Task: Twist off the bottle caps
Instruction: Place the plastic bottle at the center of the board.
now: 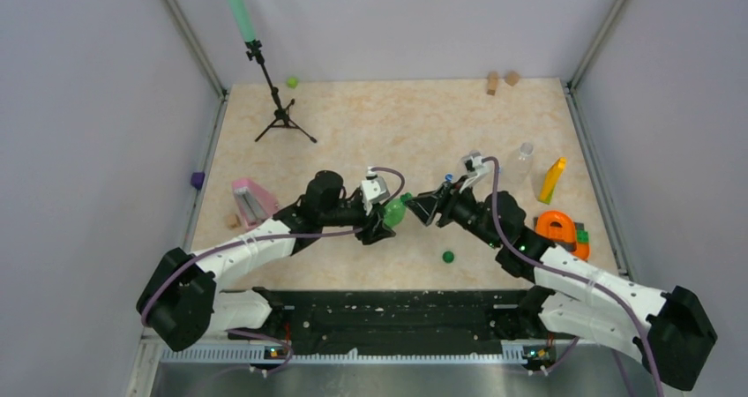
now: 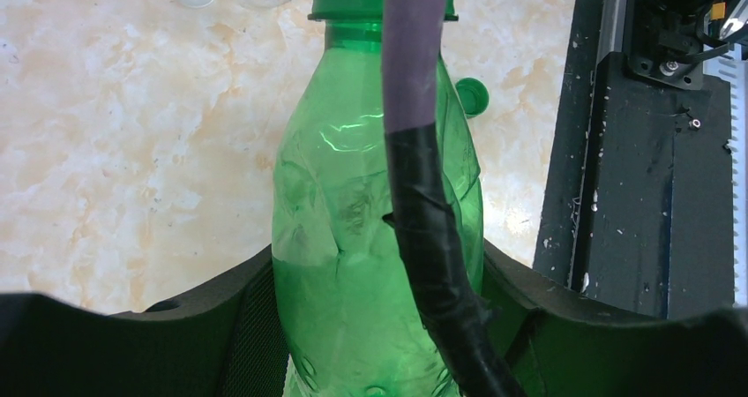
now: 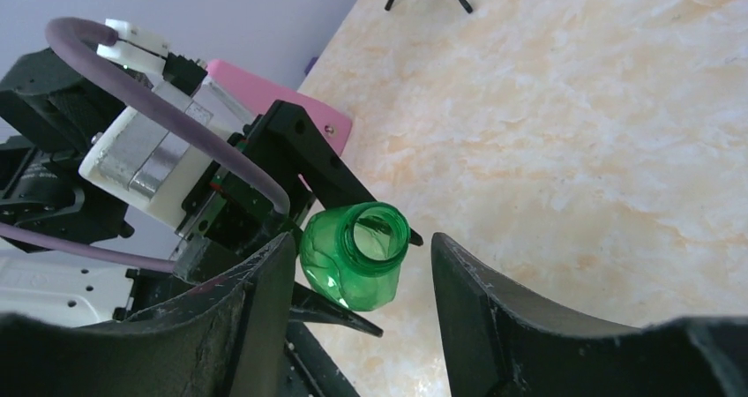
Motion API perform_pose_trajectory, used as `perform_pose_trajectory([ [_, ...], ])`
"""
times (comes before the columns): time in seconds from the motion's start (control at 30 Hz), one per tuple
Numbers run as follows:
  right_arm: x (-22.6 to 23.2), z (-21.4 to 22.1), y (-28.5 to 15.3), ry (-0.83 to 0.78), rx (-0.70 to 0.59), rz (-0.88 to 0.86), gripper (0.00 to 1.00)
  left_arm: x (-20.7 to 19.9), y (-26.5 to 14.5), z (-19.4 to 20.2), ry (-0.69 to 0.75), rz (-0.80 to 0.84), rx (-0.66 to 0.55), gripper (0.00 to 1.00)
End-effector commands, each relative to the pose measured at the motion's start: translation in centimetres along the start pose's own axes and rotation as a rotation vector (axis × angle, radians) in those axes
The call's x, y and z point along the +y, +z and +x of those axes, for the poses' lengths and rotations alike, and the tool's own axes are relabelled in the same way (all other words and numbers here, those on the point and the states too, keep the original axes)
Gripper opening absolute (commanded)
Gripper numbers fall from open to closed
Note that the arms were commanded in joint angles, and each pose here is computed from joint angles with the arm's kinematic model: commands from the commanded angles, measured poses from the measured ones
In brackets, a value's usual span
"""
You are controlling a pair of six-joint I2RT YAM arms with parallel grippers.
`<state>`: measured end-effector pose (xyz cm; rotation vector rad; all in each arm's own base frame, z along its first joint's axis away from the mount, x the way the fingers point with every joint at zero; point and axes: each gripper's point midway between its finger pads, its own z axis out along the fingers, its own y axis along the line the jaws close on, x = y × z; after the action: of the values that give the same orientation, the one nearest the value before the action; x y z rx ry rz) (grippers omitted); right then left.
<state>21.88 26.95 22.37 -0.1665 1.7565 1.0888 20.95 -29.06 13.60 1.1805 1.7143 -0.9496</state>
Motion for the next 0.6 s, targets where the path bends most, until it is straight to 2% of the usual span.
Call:
perform_pose_trajectory([
  [0.0, 2.3, -2.3, 0.8, 0.045, -0.051, -0.099, 0.56, 0.1, -0.2, -1.7, 0.04, -0.019, -0.064, 0.0],
  [0.17, 2.5, -1.6, 1.5, 0.064, -0.023, -0.118, 0.52, 0.0, -0.4, -2.3, 0.044, -0.016, -0.086, 0.0],
  [0.27, 2.3, -1.2, 1.7, 0.065, -0.012, -0.112, 0.45, -0.1, -0.6, -2.5, 0.051, -0.02, -0.097, 0.0],
  [0.57, 2.6, -1.3, 2.3, 0.025, -0.002, -0.127, 0.08, -0.4, -1.2, -3.3, 0.066, -0.027, -0.117, 0.02],
])
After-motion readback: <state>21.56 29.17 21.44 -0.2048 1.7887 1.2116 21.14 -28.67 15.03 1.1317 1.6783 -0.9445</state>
